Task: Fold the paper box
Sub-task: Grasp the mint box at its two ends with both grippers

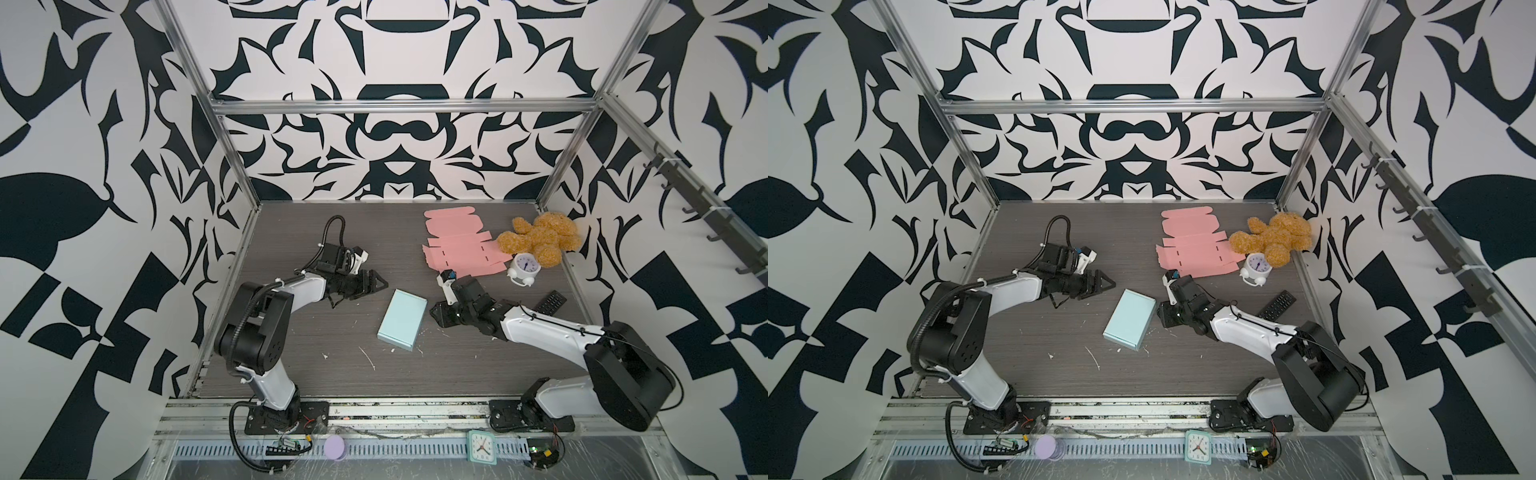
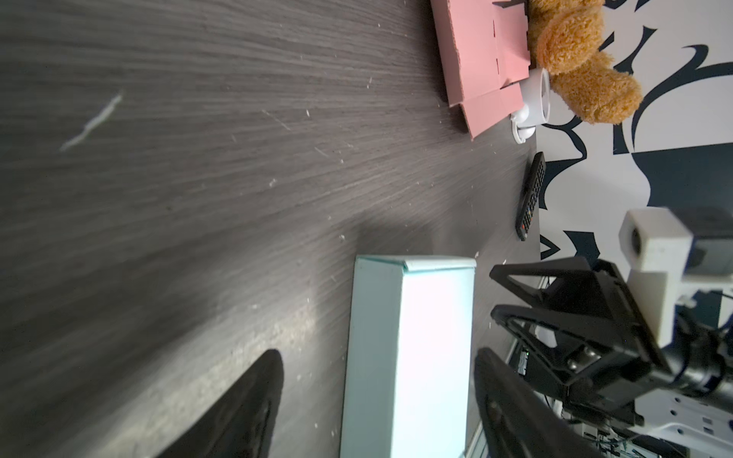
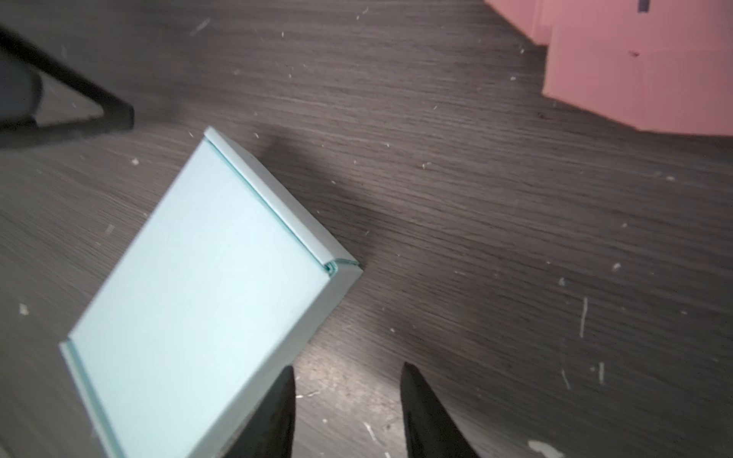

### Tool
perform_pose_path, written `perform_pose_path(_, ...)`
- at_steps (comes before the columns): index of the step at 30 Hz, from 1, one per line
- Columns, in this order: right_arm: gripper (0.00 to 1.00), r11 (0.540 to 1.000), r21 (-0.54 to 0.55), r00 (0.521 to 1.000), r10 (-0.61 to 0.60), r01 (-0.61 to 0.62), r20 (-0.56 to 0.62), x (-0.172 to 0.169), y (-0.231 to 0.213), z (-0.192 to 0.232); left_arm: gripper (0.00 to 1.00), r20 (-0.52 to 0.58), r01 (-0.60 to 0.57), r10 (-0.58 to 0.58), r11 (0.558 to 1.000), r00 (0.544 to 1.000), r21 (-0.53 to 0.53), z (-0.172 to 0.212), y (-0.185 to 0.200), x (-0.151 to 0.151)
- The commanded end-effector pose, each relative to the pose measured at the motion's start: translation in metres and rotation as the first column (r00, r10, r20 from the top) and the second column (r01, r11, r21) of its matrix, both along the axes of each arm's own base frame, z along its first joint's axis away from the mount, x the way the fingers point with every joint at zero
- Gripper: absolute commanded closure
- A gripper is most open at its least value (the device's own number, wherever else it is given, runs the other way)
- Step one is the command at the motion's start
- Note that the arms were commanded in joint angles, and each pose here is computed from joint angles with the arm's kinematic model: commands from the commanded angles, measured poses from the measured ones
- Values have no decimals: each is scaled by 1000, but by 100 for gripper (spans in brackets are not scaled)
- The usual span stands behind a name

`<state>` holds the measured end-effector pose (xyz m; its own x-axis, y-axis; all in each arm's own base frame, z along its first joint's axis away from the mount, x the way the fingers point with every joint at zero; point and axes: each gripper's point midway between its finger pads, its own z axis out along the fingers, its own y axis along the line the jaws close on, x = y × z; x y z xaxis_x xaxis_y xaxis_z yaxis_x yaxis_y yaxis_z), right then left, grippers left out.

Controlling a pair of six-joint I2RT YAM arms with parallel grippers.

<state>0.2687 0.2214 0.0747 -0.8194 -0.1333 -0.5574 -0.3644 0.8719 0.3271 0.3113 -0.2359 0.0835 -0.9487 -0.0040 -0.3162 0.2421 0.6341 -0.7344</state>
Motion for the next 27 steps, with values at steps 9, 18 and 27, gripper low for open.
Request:
perform_pose_path(9, 31, 988, 34, 987, 152, -154, 57, 31, 45, 50, 17, -43, 41, -36, 993, 998, 112, 8, 5, -88)
perform_pose_path(18, 24, 982, 25, 982, 187, -187, 2, 55, 69, 34, 16, -76, 74, -64, 987, 995, 144, 5, -5, -142)
perform_pose_path(27, 18, 977, 25, 975, 215, -214, -54, 62, 81, 14, 16, -74, 114, -106, 986, 992, 119, -2, -29, -158)
